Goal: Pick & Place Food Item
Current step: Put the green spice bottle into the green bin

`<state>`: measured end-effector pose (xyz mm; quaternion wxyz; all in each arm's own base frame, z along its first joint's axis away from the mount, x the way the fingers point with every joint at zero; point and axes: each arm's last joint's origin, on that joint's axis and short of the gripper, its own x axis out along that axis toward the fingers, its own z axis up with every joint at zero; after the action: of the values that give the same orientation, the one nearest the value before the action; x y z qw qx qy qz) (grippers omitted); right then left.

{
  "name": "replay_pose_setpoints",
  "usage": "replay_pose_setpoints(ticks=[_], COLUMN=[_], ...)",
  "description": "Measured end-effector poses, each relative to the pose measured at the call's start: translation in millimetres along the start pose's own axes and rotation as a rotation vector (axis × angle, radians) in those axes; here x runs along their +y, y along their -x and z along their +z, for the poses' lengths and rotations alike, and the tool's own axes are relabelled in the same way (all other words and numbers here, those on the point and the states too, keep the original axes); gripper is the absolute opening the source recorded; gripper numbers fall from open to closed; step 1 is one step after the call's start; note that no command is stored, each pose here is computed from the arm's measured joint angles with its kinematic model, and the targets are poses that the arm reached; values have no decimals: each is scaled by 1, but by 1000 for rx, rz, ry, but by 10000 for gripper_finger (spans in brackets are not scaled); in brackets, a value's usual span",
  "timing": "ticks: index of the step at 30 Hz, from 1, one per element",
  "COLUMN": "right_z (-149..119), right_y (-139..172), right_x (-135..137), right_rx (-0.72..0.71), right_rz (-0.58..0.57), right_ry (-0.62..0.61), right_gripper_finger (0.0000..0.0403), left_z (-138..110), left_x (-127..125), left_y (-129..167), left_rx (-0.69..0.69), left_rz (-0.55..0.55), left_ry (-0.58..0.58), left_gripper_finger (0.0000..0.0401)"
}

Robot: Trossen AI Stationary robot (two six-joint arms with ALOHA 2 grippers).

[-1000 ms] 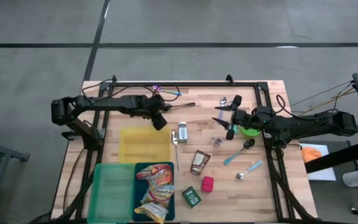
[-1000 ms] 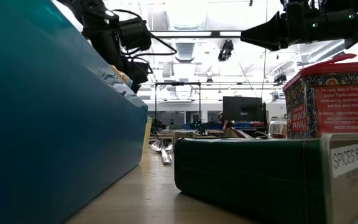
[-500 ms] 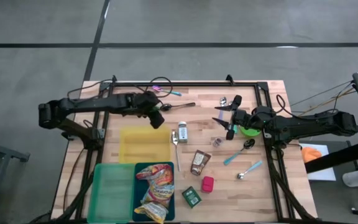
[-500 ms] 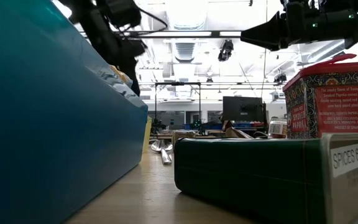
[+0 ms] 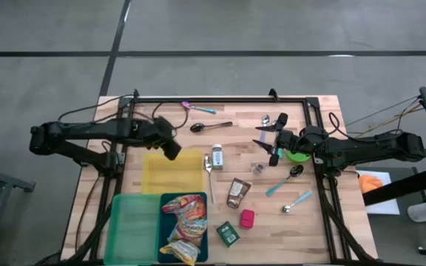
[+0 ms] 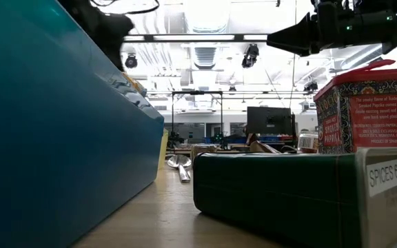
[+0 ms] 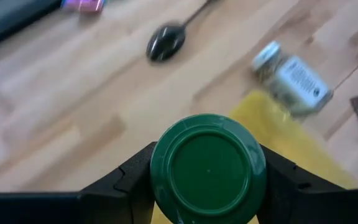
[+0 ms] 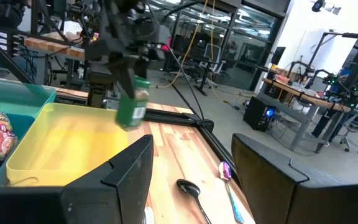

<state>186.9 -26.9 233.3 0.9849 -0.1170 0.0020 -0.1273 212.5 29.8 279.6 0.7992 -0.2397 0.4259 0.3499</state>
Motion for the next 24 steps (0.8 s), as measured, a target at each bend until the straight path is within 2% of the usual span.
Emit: replay_pose_setpoints(ticks=[8,19,24], right_z=[0,0,0], right_y=[0,0,0], right_x=[0,0,0], right_rx=[0,-1,-1], right_rz=[0,0,0], right_ry=[0,0,0], right_gripper_finger=[215,215,215], left_z=[-40,-115,-145], left_x=[-14,-34,-40], left_y=[28,66,84], left_rx=[43,81,119], left_rz=[-2,29,63], left_ry=[108,294,337], left_gripper_finger=[196,196,196])
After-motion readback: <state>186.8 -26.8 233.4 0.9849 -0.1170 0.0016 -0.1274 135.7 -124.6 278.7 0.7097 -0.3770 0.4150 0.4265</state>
